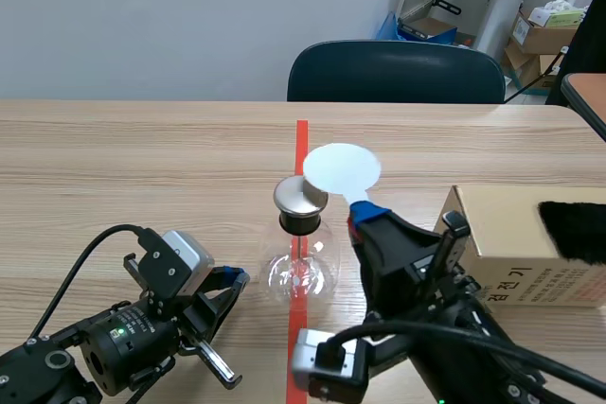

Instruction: Do the electroscope experiment

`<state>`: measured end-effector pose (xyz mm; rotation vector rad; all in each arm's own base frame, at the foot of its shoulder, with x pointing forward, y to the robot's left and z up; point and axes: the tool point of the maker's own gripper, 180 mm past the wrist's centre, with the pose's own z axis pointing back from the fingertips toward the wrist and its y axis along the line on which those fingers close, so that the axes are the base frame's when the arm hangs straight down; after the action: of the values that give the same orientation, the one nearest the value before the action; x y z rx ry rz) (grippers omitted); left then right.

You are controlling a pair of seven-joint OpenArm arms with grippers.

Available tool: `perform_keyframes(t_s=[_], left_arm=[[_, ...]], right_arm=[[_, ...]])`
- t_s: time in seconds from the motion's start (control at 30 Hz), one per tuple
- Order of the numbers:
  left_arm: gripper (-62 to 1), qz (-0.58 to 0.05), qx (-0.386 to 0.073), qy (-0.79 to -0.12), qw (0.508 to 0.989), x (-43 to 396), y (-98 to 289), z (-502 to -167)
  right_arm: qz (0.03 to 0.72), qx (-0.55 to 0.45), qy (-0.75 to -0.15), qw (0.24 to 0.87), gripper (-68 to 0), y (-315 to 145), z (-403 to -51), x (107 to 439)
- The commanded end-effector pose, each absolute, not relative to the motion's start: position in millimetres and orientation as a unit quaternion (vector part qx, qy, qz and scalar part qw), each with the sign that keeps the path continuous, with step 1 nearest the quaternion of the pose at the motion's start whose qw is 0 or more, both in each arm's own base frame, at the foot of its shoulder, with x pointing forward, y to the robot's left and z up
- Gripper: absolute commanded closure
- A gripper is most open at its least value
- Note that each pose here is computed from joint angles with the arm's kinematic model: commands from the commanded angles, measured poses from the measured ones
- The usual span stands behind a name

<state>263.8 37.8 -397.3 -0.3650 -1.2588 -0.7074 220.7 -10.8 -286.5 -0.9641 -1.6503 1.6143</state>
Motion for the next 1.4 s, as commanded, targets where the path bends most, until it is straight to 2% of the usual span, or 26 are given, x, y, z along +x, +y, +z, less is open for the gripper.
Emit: perform_keyframes(t_s=[0.0, 0.23, 1.37], left_arm=[[-4.4, -0.316, -0.172, -0.587, 0.725, 268, 34, -387], [-4.4, -0.316, -0.172, -0.587, 0.725, 268, 34, -387], [-4.4, -0.317, -0.172, -0.587, 0.725, 268, 34, -387]], right_arm=[[0.614, -0.367, -0.634, 0.295, -1.7, -9, -280, 221], [0.631, -0.337, -0.647, 0.264, -1.7, 5, -281, 211], [0.632, -0.336, -0.647, 0.263, -1.7, 5, -282, 210]])
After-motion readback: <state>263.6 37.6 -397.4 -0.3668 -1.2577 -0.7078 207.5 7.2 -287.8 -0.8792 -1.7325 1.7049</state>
